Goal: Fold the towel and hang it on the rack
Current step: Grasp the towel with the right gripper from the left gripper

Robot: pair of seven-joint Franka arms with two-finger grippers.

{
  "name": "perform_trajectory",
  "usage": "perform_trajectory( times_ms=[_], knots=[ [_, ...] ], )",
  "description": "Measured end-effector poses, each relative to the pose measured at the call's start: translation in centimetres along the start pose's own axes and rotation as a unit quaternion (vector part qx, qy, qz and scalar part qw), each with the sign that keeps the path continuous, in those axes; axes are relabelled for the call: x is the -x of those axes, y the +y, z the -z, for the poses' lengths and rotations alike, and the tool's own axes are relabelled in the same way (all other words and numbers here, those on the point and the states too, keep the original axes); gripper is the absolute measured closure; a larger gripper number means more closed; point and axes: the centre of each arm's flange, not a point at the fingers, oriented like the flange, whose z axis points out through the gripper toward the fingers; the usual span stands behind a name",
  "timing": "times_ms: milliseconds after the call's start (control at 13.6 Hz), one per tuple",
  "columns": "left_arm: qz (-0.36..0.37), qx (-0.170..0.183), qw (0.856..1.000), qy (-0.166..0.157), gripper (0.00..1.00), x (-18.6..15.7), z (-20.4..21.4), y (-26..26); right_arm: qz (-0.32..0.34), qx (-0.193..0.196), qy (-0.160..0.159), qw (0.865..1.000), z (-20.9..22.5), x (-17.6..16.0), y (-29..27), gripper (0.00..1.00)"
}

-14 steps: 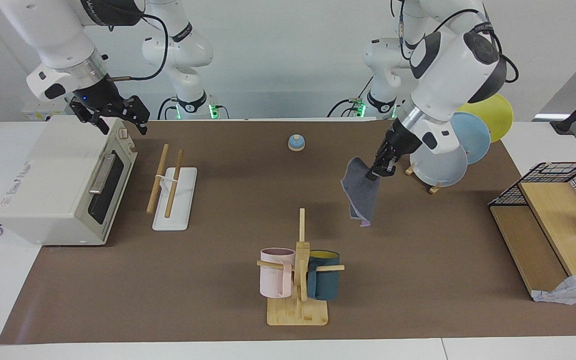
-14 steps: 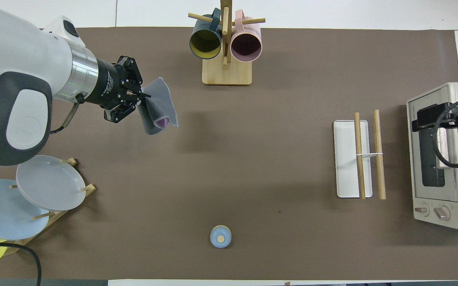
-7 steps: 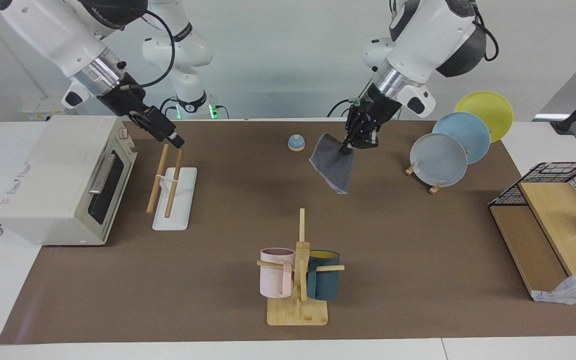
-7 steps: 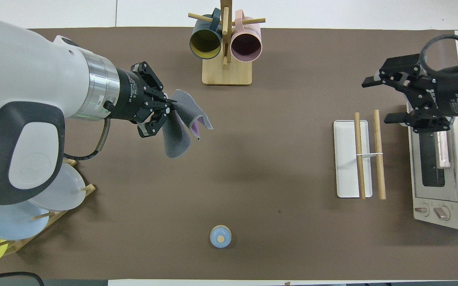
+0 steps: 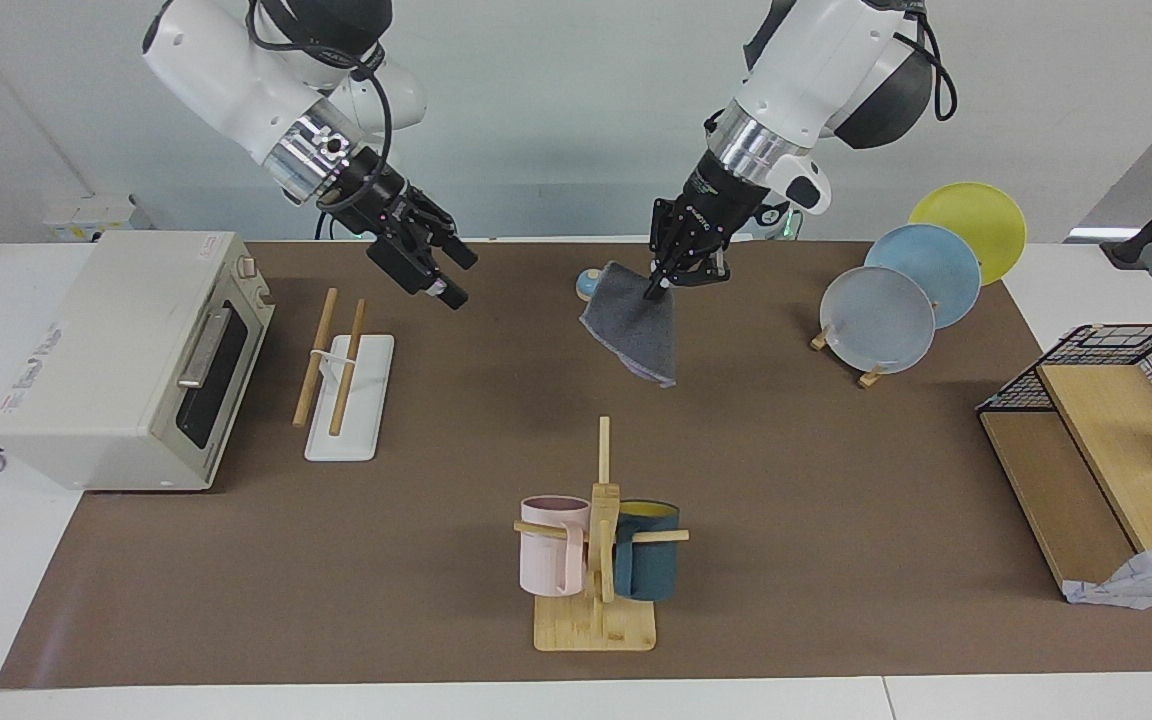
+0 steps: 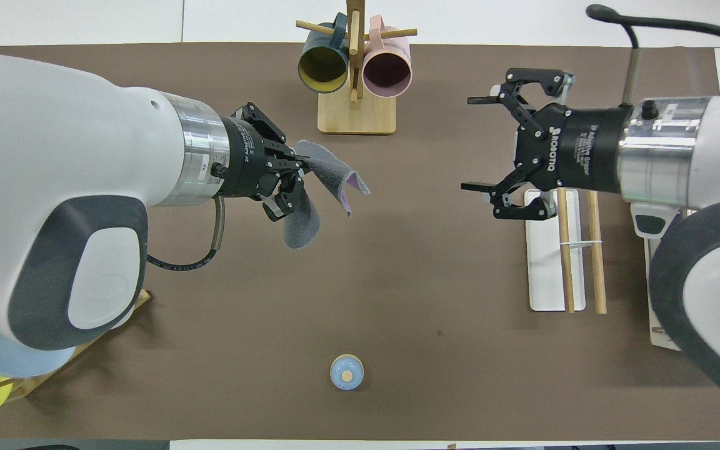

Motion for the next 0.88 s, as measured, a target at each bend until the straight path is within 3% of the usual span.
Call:
perform_trajectory(
  times_ms=[221, 516, 884],
  knots=[
    [0.025, 0.006, 1.000, -0.003, 0.98, -0.1, -0.1, -0.2, -0.017, -0.007, 0.003, 1.000, -4.1, 2.0, 3.0, 0.00],
    [0.050, 0.009, 0.999, -0.005, 0.98, -0.2, -0.2, -0.1, -0.047, -0.023, -0.018, 0.998, -6.7, 2.7, 4.1, 0.00],
    [0.068, 0.013, 0.998, -0.009, 0.98, -0.2, -0.3, 0.0, -0.042, -0.021, -0.004, 0.999, -11.5, 3.1, 5.4, 0.00]
  ],
)
